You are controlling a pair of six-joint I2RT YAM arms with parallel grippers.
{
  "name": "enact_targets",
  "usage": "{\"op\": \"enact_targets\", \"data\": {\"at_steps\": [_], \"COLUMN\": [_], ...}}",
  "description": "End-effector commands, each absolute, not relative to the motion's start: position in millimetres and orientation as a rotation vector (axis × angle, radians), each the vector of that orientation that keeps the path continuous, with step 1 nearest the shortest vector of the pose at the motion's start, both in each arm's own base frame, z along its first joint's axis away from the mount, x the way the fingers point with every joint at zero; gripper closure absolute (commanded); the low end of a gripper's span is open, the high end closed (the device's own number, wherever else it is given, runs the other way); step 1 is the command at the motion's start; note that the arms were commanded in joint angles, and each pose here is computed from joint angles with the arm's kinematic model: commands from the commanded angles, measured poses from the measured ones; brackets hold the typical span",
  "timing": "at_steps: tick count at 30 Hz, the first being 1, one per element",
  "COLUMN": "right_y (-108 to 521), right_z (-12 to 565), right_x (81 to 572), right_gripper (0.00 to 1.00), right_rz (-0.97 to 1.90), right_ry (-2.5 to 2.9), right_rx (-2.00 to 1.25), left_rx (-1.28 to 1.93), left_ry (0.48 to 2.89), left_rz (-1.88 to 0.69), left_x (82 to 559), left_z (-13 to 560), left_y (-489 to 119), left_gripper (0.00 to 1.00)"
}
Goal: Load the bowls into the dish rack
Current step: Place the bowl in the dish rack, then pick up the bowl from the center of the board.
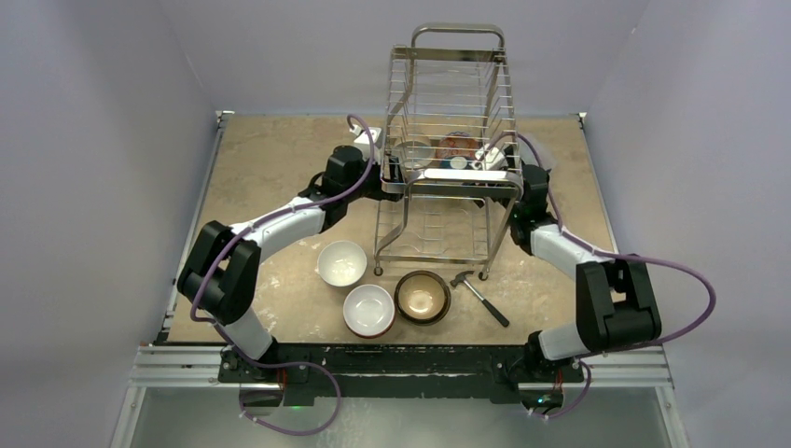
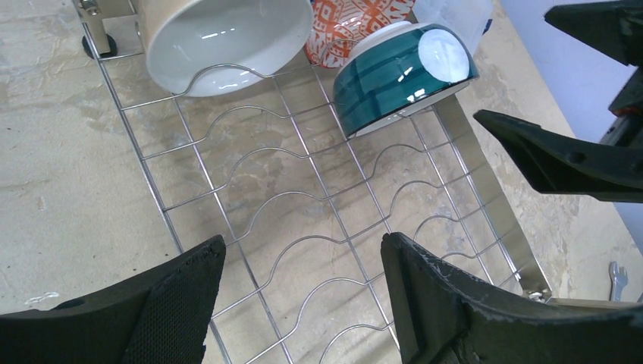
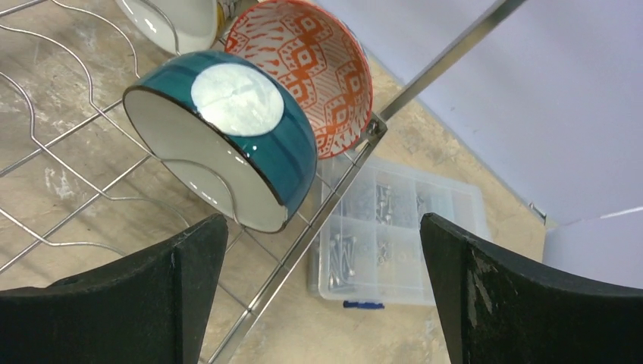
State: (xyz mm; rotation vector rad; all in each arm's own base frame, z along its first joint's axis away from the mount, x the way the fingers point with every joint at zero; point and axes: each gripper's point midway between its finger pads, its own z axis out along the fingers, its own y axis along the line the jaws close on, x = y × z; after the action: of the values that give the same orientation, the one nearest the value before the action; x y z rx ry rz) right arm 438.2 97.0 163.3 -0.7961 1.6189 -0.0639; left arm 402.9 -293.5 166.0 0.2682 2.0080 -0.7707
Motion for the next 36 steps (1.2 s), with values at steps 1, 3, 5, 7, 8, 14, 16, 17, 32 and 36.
{"op": "enact_targets", "data": {"at_steps": [1, 3, 5, 7, 8, 14, 16, 17, 32, 36], "right_y": [90, 83, 79, 79, 77, 60, 47, 41, 32, 32], "right_z": [213, 215, 216, 213, 213, 211, 203, 197, 175, 165], "right_x": [437, 435, 432, 426, 423, 411, 409, 409, 402, 396], "right_gripper": [0.01, 0.01, 0.01, 0.01, 0.01, 0.01, 0.01, 0.01, 0.01, 0.05], "right_rz": [-0.031, -0.019, 0.009, 0.057, 0.07, 0.126, 0.131, 0.135, 0.259, 0.304], "right_ry": [1.512, 1.531, 1.544, 1.554, 1.55, 1.568, 1.608, 1.637, 1.778, 1.797], "right_rx": [-0.58, -0.503, -0.439, -0.396, -0.368, -0.126, 0.017, 0.081, 0.298, 0.369], "left_rx": [0.233, 0.223, 0.195, 0.15, 0.129, 0.037, 0.011, -0.001, -0.405, -0.492], "left_ry": [1.903, 1.904, 1.909, 1.92, 1.928, 1.939, 1.935, 1.931, 1.973, 2.055], "left_rz": [-0.767, -0.756, -0.741, -0.721, -0.706, -0.599, -0.565, -0.549, -0.502, -0.422], "left_x": [413, 413, 415, 417, 418, 423, 425, 425, 369, 336], "left_z": [203, 202, 201, 197, 195, 187, 189, 191, 184, 164], "left_y": [-289, -287, -283, -278, -275, -254, -247, -243, -177, -152], "left_gripper": [0.26, 0.26, 0.26, 0.25, 0.25, 0.24, 0.24, 0.23, 0.22, 0.22]}}
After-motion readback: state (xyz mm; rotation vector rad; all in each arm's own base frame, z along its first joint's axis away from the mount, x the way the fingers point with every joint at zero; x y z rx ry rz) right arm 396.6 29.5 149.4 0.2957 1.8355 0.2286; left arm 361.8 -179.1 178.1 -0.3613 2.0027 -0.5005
